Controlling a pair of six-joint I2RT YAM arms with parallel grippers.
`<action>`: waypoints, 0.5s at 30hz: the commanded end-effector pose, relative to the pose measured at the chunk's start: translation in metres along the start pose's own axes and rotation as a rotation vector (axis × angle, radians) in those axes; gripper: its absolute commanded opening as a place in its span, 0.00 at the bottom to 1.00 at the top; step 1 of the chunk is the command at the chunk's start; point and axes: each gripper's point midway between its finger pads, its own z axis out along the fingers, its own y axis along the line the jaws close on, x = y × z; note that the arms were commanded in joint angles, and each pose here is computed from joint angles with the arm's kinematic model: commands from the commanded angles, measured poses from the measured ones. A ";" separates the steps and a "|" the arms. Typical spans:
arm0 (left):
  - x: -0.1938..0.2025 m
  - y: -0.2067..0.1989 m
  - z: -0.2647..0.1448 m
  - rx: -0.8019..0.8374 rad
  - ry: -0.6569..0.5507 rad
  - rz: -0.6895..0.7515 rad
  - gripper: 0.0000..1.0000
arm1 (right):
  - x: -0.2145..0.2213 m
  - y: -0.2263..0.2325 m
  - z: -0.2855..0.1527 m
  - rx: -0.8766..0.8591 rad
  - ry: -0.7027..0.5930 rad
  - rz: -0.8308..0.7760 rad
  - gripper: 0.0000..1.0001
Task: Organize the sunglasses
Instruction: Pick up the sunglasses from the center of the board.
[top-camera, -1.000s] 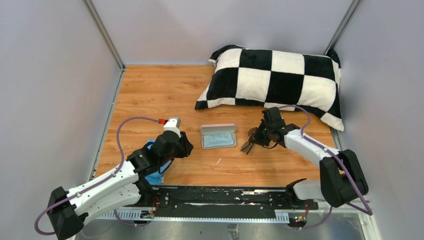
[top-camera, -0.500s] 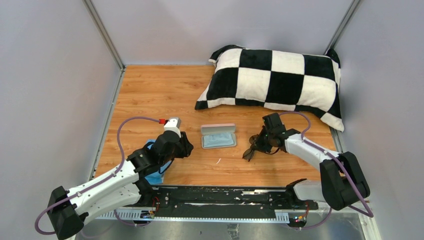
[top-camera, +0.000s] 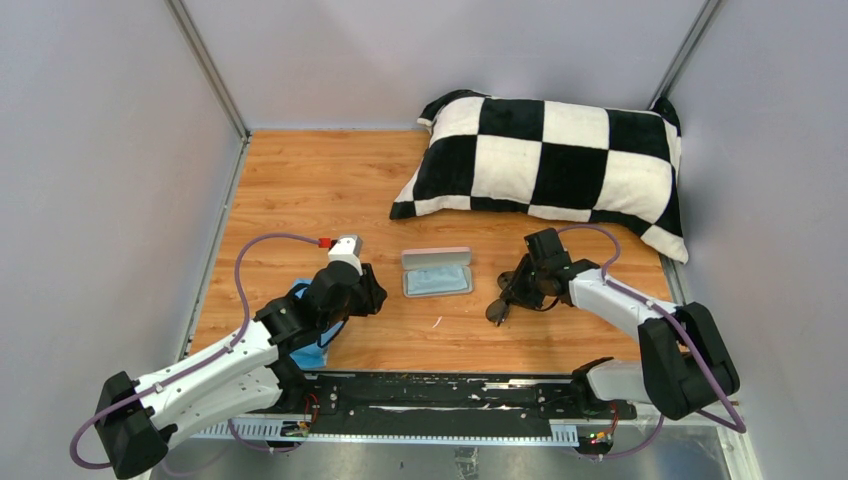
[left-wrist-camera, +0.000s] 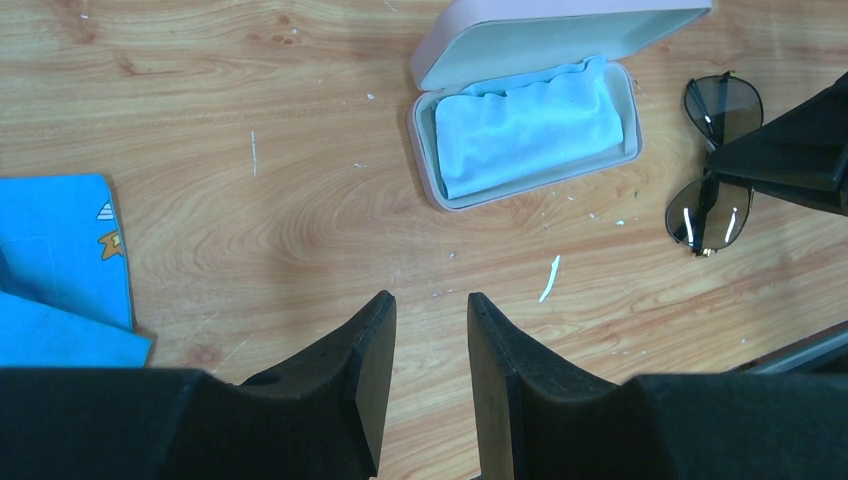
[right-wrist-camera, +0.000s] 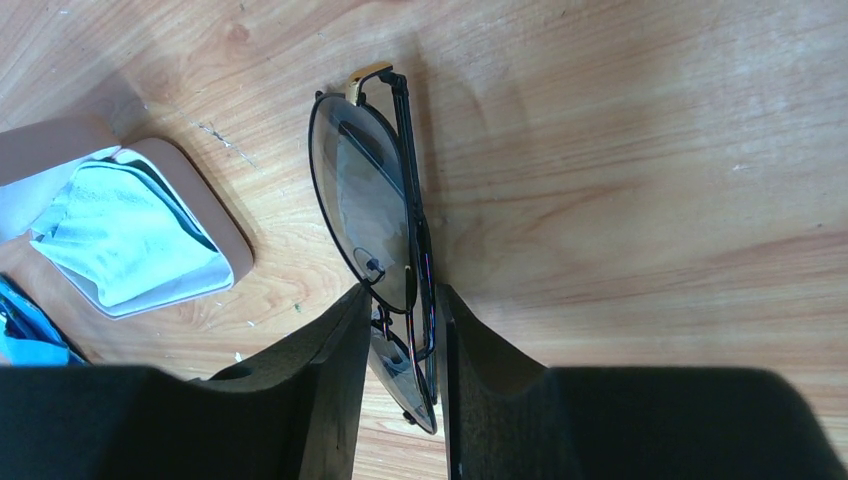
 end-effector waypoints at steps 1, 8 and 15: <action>-0.001 0.000 0.000 0.001 0.000 0.009 0.38 | 0.013 -0.020 0.005 0.069 0.032 -0.031 0.35; -0.001 0.000 0.000 0.002 -0.001 0.006 0.38 | 0.013 -0.030 0.009 0.105 0.025 -0.050 0.46; -0.001 0.000 0.000 0.004 0.000 0.006 0.38 | 0.014 -0.041 0.021 0.150 0.030 -0.064 0.42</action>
